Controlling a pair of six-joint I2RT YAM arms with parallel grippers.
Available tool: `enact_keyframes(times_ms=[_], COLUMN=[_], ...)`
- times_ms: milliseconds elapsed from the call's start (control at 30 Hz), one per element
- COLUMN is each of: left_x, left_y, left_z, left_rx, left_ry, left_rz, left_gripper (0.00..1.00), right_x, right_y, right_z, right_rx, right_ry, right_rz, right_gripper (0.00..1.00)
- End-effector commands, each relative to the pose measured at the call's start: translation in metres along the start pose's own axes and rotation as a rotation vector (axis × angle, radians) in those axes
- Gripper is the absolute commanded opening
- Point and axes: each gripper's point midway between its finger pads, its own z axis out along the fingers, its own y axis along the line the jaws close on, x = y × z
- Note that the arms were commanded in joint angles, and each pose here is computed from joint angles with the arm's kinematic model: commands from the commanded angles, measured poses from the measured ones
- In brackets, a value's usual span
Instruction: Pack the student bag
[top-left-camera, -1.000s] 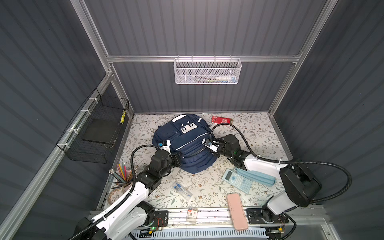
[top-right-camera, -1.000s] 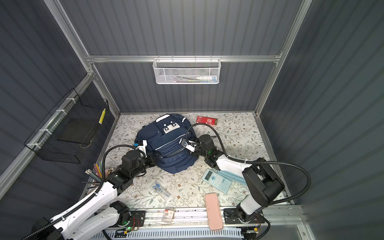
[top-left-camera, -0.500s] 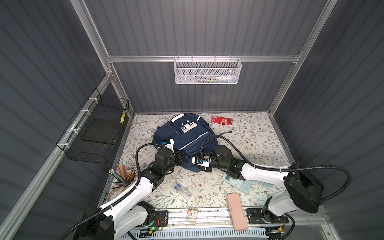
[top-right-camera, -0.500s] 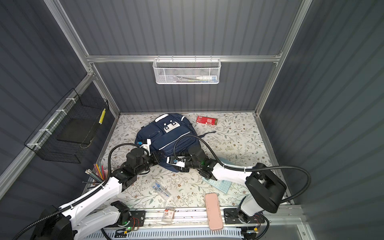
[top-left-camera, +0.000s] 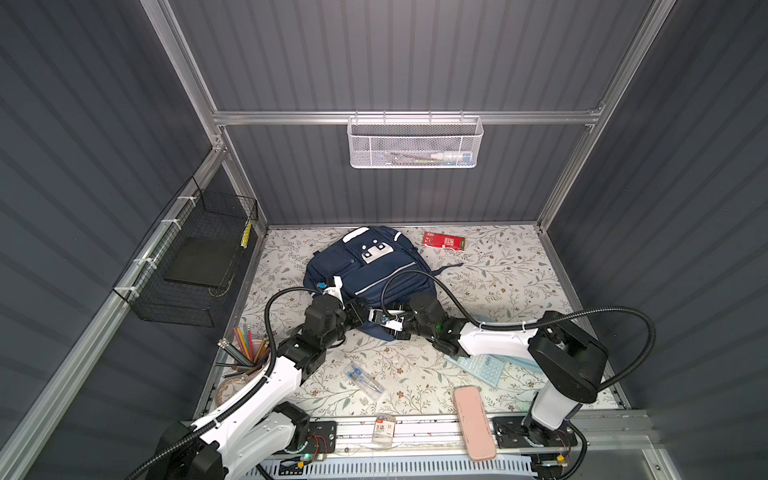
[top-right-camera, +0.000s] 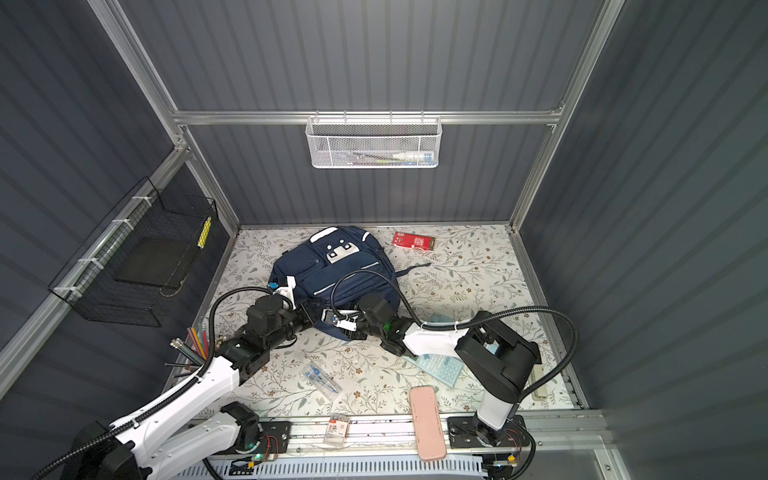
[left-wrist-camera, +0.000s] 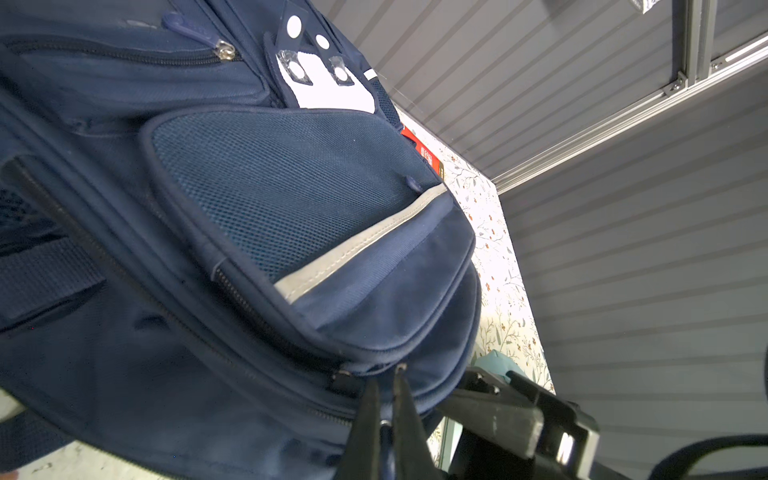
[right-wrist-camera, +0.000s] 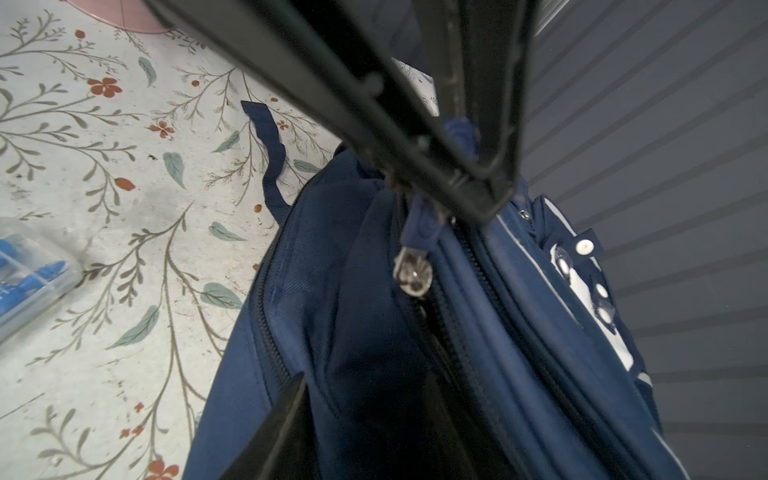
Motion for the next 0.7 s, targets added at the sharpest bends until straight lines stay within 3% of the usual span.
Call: enact_keyframes(times_ms=[0, 33, 267, 433, 667], left_x=[-0.016, -0.018, -0.024, -0.038, -0.073], left_y=[-0.031, -0.028, 0.035, 0.070, 0.107], left_z=[-0.010, -0.012, -0.019, -0.017, -0.022], left_rx=[0.109, 0.092, -0.202, -0.284, -0.501], left_ry=[-0.041, -0.050, -0.116, -0.136, -0.207], left_rz=[-0.013, -0.012, 0.021, -0.007, 0.127], left_gripper=[0.00, 0.00, 0.00, 0.00, 0.00], right_x=[0.001, 0.003, -0.002, 0.004, 0.012], right_y=[-0.022, -0.022, -0.014, 0.009, 0.021], right_z=[0.005, 0.004, -0.037, -0.054, -0.074], right_rx=[0.078, 0.079, 0.105, 0.031, -0.011], right_ry=[0.034, 0.042, -0.047, -0.073, -0.064], right_rz=[0.012, 0.016, 0.057, 0.012, 0.005], right_gripper=[0.08, 0.00, 0.00, 0.00, 0.00])
